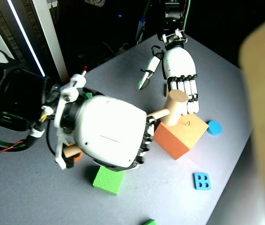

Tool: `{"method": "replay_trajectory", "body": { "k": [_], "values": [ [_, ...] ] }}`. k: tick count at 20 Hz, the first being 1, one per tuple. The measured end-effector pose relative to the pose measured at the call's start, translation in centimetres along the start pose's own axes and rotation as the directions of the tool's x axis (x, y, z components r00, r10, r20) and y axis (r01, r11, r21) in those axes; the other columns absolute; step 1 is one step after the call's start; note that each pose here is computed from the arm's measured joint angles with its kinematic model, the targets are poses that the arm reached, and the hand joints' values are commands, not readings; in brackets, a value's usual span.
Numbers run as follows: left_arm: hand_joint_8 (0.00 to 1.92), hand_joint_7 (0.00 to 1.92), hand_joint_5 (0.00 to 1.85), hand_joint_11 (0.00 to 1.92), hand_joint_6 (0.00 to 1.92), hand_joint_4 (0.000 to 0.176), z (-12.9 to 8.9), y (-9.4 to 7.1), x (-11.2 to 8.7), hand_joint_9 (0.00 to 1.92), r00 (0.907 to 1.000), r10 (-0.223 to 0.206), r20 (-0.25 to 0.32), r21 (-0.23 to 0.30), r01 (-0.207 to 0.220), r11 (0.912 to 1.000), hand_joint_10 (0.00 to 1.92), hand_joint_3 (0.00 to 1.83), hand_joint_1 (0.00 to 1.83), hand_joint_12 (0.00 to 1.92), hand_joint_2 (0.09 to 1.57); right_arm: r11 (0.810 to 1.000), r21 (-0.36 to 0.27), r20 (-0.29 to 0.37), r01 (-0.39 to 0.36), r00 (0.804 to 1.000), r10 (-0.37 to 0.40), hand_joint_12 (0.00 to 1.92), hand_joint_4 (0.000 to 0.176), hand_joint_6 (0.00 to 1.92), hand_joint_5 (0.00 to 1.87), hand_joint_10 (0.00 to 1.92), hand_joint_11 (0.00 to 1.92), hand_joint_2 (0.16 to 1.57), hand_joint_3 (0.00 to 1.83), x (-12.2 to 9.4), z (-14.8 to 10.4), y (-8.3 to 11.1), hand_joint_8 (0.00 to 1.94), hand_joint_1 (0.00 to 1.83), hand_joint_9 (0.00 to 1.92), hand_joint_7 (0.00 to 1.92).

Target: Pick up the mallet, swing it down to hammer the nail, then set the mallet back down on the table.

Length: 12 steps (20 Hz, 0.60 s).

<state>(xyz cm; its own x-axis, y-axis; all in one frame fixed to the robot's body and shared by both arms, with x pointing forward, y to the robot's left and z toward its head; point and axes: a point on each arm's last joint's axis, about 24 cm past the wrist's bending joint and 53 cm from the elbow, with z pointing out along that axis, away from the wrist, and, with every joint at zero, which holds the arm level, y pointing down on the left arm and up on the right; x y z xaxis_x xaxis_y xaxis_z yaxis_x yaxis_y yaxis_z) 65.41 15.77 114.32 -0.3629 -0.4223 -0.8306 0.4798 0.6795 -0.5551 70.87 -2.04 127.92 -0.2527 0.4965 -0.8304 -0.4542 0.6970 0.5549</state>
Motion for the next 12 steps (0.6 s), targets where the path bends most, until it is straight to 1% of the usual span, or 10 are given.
{"method": "replay_trajectory", "body": {
  "k": [1,2,3,6,7,8,12],
  "values": [
    [0.0,0.0,0.0,0.0,0.0,0.0,0.0,0.0,0.0,0.0,1.0,0.0,0.0,0.0,0.0,1.0,0.0,0.01,0.0,0.0,1.09,1.0,-0.005,0.015,-0.009,1.0,0.009,1.92,0.176,1.92,1.2,1.92,1.76,1.57,0.03,-0.4,0.6,0.4,1.94,0.47,1.66,1.53],
    [0.0,0.0,0.0,0.0,0.0,0.0,0.0,0.0,0.0,0.0,1.0,0.0,0.0,0.0,0.0,1.0,0.0,0.01,0.0,0.0,1.09,1.0,-0.011,0.02,-0.024,1.0,0.024,1.92,0.176,1.92,1.16,1.92,1.74,1.57,0.02,-0.3,1.4,0.8,1.94,0.49,1.66,1.52],
    [0.0,0.0,0.01,0.0,0.0,0.0,0.0,0.0,0.0,0.0,1.0,0.0,0.0,0.0,0.0,1.0,0.0,0.01,0.0,0.0,1.09,1.0,-0.012,0.02,-0.025,0.999,0.026,1.92,0.176,1.92,1.16,1.92,1.74,1.56,0.01,-0.1,2.1,1.0,1.94,0.52,1.66,1.51],
    [0.0,0.0,0.0,0.0,0.0,0.0,0.0,0.0,0.0,0.0,1.0,0.0,0.0,0.0,0.0,1.0,0.0,0.0,0.0,0.0,1.08,0.999,-0.026,0.019,-0.031,0.999,0.032,1.92,0.176,1.92,1.2,1.92,1.74,1.57,0.0,0.3,3.7,2.1,1.94,0.49,1.65,1.52],
    [0.0,0.0,0.0,0.0,0.0,0.0,0.0,0.0,0.0,0.0,1.0,0.001,0.0,0.001,-0.001,1.0,0.0,0.0,0.0,0.0,1.08,0.999,-0.031,0.022,-0.031,0.999,0.032,1.92,0.176,1.92,1.21,1.92,1.73,1.57,0.02,0.2,3.9,2.4,1.94,0.45,1.65,1.52],
    [0.0,0.0,0.0,0.0,0.0,0.0,0.0,0.0,0.0,0.0,1.0,0.001,-0.001,0.001,-0.001,1.0,0.0,0.0,0.0,0.0,1.08,0.999,-0.036,0.027,-0.029,0.999,0.03,1.92,0.176,1.92,1.2,1.92,1.74,1.57,0.02,0.1,4.1,2.7,1.94,0.45,1.65,1.52],
    [0.0,0.0,0.0,0.0,0.0,0.0,0.0,0.0,0.0,0.0,1.0,0.002,-0.001,0.001,-0.002,1.0,0.0,0.0,0.0,0.0,1.08,0.999,-0.045,0.02,-0.026,0.999,0.027,1.92,0.176,1.92,1.2,1.92,1.76,1.57,0.01,0.6,4.3,3.4,1.94,0.5,1.66,1.54]
  ]
}}
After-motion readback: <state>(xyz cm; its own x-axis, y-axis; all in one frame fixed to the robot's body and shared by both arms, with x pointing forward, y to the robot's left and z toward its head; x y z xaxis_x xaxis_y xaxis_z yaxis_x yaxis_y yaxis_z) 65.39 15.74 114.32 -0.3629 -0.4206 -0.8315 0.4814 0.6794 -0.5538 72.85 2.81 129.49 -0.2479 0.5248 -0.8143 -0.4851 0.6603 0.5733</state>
